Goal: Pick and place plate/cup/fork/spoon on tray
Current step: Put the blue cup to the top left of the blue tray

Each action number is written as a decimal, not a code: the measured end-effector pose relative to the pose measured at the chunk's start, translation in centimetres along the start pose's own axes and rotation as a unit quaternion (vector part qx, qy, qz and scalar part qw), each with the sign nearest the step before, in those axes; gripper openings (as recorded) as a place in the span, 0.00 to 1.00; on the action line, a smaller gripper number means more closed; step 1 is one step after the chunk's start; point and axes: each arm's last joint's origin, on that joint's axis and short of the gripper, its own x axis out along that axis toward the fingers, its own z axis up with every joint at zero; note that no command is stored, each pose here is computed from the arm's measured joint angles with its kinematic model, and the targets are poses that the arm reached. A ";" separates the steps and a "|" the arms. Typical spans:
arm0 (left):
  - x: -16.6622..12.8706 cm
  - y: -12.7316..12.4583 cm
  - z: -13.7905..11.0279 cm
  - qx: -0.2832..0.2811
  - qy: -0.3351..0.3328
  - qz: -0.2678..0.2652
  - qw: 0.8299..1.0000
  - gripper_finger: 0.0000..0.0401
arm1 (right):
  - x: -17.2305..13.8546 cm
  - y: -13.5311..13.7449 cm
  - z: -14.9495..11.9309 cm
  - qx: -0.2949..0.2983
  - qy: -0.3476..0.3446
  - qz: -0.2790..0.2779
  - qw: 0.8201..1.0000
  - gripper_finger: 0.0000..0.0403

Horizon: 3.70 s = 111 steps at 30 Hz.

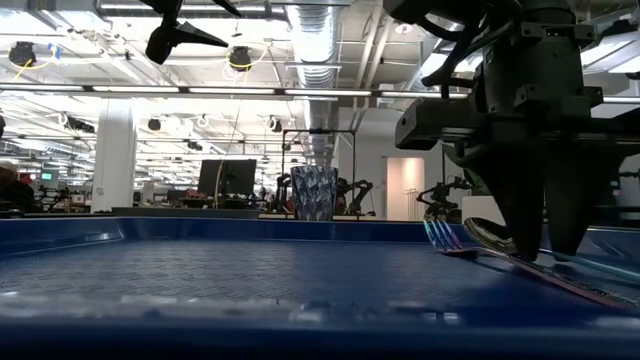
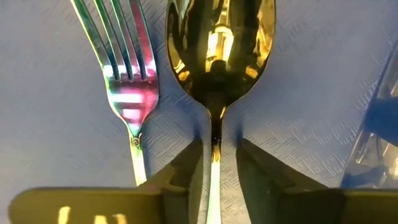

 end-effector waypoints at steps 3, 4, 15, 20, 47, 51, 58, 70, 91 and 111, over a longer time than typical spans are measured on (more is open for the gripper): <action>0.0 0.0 0.0 0.000 0.000 0.000 1.000 0.55 | 0.0 0.0 0.0 -0.001 0.000 0.000 1.000 0.35; 0.0 0.0 0.0 0.000 0.000 0.000 1.000 0.55 | -0.1 0.0 0.0 -0.001 0.001 0.002 1.000 0.37; 0.0 0.0 0.0 -0.001 0.000 0.000 1.000 0.55 | -3.9 1.4 -0.8 -0.052 0.011 0.008 0.999 0.47; 0.0 0.0 0.0 -0.001 0.000 0.000 1.000 0.55 | -8.1 2.3 0.2 -0.126 0.000 -0.020 0.992 0.46; -0.2 0.9 -0.7 0.032 0.036 0.042 0.998 0.55 | -19.8 6.4 23.6 -0.564 -0.244 0.073 0.786 0.43; -0.2 1.0 -0.7 0.049 0.041 0.047 0.997 0.55 | -19.3 7.3 25.4 -0.579 -0.276 0.078 0.763 0.43; -0.3 1.4 -1.1 0.061 0.059 0.067 0.994 0.55 | -14.8 9.4 27.1 -0.605 -0.246 0.057 0.755 0.43; -0.5 1.8 -1.1 0.014 0.042 0.099 0.994 0.55 | -13.2 9.8 29.5 -0.665 -0.249 0.045 0.703 0.44; -0.7 2.7 -1.4 0.015 0.031 0.162 0.986 0.55 | -10.2 10.2 30.3 -0.687 -0.213 0.019 0.695 0.04; -5.9 6.6 0.8 -0.031 -0.012 0.259 0.965 0.55 | -18.8 14.1 17.6 -0.787 -0.307 0.065 0.531 0.03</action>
